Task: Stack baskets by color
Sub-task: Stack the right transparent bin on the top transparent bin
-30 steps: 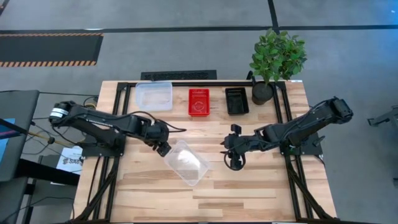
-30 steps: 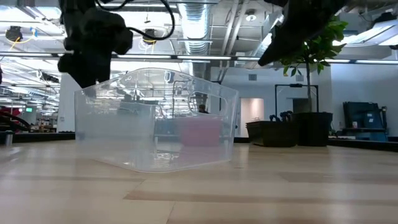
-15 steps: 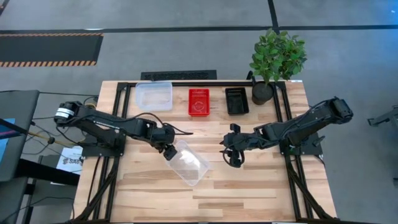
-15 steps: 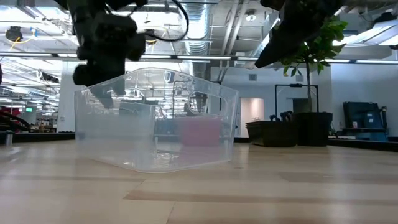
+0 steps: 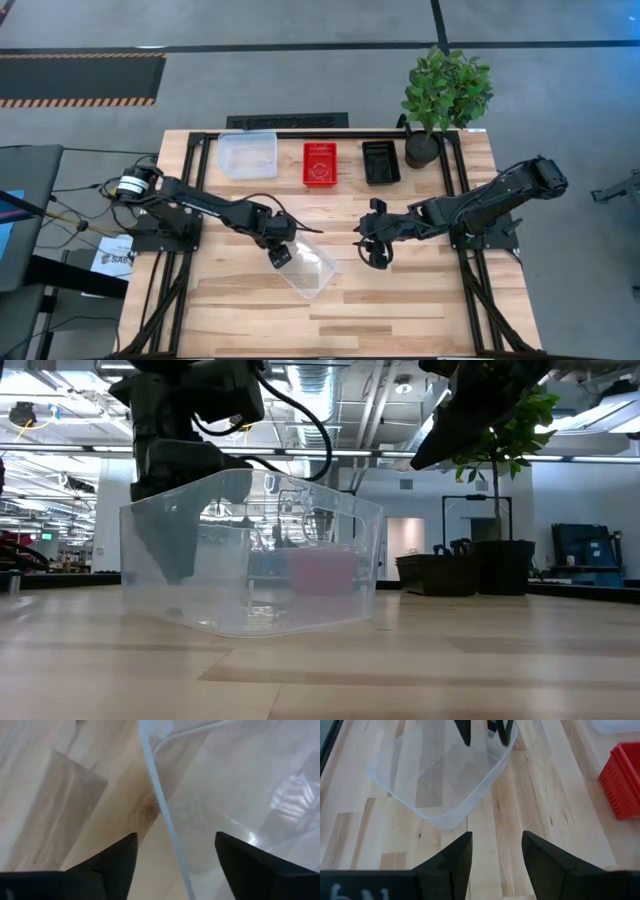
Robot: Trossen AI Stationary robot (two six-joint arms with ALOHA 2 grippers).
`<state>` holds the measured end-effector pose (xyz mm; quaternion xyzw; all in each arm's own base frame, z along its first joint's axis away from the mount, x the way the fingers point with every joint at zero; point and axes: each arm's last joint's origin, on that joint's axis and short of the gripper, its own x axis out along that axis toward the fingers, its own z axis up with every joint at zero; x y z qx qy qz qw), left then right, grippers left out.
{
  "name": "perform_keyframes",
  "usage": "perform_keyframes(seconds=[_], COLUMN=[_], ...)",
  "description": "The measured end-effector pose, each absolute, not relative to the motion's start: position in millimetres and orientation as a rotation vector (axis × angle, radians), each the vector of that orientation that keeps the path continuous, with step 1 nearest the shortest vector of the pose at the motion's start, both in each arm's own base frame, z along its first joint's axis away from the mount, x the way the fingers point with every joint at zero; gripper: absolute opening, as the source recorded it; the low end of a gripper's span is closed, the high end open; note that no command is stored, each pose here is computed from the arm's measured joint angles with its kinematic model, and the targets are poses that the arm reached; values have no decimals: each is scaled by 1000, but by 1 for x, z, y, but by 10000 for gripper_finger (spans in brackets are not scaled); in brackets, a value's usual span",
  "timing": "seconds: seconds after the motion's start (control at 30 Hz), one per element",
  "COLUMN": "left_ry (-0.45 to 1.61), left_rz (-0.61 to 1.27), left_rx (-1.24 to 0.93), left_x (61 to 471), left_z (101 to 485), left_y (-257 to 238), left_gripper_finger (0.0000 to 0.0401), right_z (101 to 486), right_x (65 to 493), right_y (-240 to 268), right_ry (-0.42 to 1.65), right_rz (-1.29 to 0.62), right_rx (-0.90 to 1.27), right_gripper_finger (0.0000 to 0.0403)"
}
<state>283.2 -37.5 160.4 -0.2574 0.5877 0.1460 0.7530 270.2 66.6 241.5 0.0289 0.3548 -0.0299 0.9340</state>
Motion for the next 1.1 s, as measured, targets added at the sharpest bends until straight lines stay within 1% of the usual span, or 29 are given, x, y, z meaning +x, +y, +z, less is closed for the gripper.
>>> perform_keyframes(seconds=[0.07, 0.13, 0.23, 0.37, 0.4, 0.5, 0.63, 0.93, 1.0, 1.1], left_ry=[1286, 1279, 1317, 1361, 1370, 1394, 1398, 1298, 1272, 1264], left_rz=[317, 304, 230, 122, 104, 11, -238, -675, -725, -747], left_rx=[-557, -547, -501, -411, -389, -283, -75, 508, 581, 610], left_x=[284, 286, 286, 287, 287, 288, 290, 289, 289, 289], left_z=[162, 165, 170, 178, 181, 189, 200, 206, 206, 206], left_y=[-37, -38, -38, -38, -38, -39, -41, -36, -36, -36], left_gripper_finger=[231, 197, 129, 26, 13, 8, 2, 0, 0, 0], right_z=[242, 242, 242, 242, 242, 242, 242, 242, 242, 242], right_x=[270, 270, 270, 270, 270, 270, 270, 270, 270, 270], right_y=[67, 67, 67, 67, 67, 67, 67, 67, 67, 67], right_ry=[726, 725, 725, 725, 724, 724, 724, 724, 723, 721], right_rz=[-61, -61, -61, -62, -62, -63, -63, -64, -64, -64], right_rx=[59, 59, 59, 61, 62, 64, 64, 66, 67, 68], right_gripper_finger=[191, 191, 191, 191, 191, 191, 191, 191, 191, 191])
